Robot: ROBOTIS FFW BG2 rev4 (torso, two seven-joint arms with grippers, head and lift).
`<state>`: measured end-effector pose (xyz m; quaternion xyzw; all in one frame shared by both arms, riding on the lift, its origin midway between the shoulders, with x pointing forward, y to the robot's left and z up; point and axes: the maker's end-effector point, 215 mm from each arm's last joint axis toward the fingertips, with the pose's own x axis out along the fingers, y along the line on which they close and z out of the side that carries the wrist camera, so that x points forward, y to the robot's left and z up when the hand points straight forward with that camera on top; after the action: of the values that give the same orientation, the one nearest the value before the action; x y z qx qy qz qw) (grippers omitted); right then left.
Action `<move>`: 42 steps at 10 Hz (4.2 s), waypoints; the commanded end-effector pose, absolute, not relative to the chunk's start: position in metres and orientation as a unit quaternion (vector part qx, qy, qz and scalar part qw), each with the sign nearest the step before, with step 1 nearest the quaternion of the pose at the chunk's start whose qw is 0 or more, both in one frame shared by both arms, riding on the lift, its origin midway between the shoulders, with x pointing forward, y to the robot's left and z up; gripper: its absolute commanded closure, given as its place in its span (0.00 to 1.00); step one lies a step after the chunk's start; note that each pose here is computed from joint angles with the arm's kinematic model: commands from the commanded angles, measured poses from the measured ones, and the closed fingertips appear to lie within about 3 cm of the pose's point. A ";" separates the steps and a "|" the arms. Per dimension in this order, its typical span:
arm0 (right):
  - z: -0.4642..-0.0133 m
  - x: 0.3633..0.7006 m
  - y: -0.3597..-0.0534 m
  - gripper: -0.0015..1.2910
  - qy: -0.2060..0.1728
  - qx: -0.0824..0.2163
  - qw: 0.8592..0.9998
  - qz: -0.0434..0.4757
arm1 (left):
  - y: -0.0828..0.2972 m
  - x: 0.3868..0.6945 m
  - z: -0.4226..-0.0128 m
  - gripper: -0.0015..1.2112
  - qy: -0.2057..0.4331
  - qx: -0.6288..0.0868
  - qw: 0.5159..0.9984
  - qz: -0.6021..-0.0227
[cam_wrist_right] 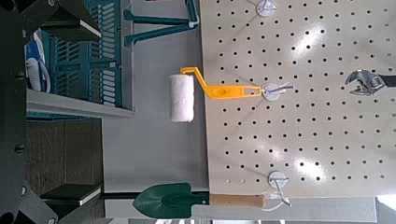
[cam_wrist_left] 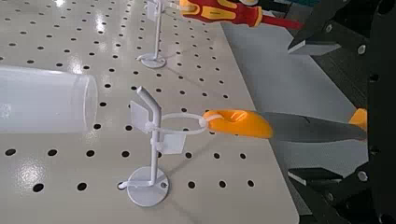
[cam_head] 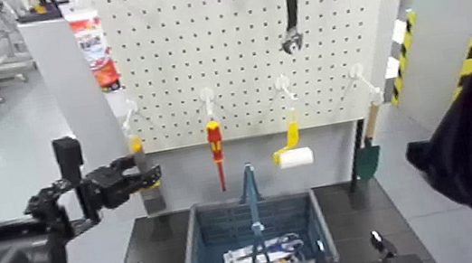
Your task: Put the yellow paint brush into the crate.
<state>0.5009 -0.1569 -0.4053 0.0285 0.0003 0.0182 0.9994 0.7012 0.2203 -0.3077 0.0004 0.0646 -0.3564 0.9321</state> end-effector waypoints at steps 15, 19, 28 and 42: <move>-0.410 0.499 -0.161 0.12 0.005 0.027 0.999 0.015 | 0.215 0.670 -0.269 0.99 0.022 -0.011 0.932 -0.363; -0.410 0.499 -0.160 0.12 0.007 0.027 0.999 0.016 | 0.203 0.650 -0.238 0.99 -0.003 -0.018 0.929 -0.369; -0.411 0.499 -0.161 0.12 0.007 0.027 0.999 0.015 | 0.155 0.618 -0.219 0.99 -0.034 -0.192 0.902 -0.386; -0.410 0.499 -0.159 0.12 0.004 0.033 0.999 0.016 | 0.048 0.593 -0.403 0.98 0.139 -0.307 0.870 -0.360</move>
<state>0.4986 -0.1588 -0.4103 0.0328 0.0051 0.0158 0.9993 0.5941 0.0515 -0.4019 -0.3055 0.1365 -0.3588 0.8714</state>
